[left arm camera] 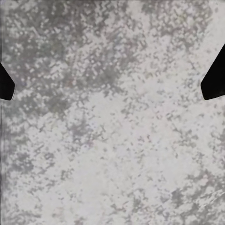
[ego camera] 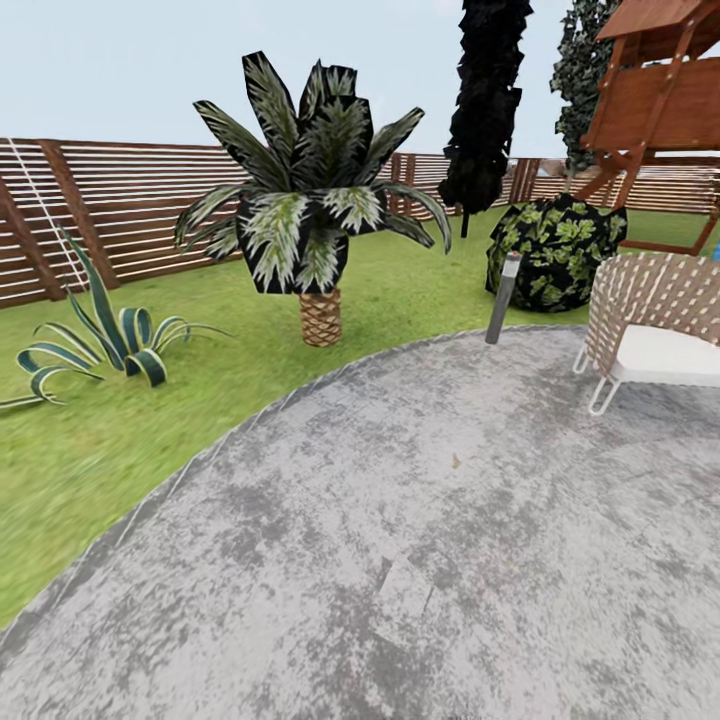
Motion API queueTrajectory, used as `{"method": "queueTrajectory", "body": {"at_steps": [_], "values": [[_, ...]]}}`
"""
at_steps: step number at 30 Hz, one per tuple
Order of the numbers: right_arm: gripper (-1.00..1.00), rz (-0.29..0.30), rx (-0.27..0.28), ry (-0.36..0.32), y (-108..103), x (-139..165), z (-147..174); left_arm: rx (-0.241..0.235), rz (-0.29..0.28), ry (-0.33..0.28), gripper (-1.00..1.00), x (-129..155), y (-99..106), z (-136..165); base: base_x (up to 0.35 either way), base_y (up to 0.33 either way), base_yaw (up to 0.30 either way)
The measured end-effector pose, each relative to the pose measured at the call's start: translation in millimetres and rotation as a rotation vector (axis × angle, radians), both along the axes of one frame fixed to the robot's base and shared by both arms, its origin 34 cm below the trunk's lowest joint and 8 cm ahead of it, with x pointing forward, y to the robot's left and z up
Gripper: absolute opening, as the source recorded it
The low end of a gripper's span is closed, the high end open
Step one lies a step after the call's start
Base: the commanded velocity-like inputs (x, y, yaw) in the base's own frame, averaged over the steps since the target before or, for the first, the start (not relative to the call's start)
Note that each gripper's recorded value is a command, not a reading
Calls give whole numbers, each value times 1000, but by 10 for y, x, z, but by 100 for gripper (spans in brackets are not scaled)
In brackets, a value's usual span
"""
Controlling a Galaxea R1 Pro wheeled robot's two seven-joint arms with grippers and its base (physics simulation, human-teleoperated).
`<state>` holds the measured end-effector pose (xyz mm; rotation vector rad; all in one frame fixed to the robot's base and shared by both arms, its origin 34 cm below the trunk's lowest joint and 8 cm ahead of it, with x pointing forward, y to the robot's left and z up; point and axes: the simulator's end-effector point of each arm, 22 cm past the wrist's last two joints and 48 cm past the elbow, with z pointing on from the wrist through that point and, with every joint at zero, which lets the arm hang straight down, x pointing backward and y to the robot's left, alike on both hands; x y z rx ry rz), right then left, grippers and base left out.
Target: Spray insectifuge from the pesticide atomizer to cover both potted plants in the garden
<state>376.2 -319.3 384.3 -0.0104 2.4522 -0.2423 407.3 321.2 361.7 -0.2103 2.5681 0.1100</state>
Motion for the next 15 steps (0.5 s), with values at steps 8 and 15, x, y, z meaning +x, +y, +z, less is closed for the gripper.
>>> {"method": "queueTrajectory", "body": {"at_steps": [8, 15], "values": [[100, 0, 0, 0, 0, -25, -162, 0, -1, 0, 100, -25, -1, -162, 0, 0, -267], [100, 0, 0, 0, 0, -39, -245, 0, 0, -1, 100, -37, 0, -243, 0, 0, -267]]}}
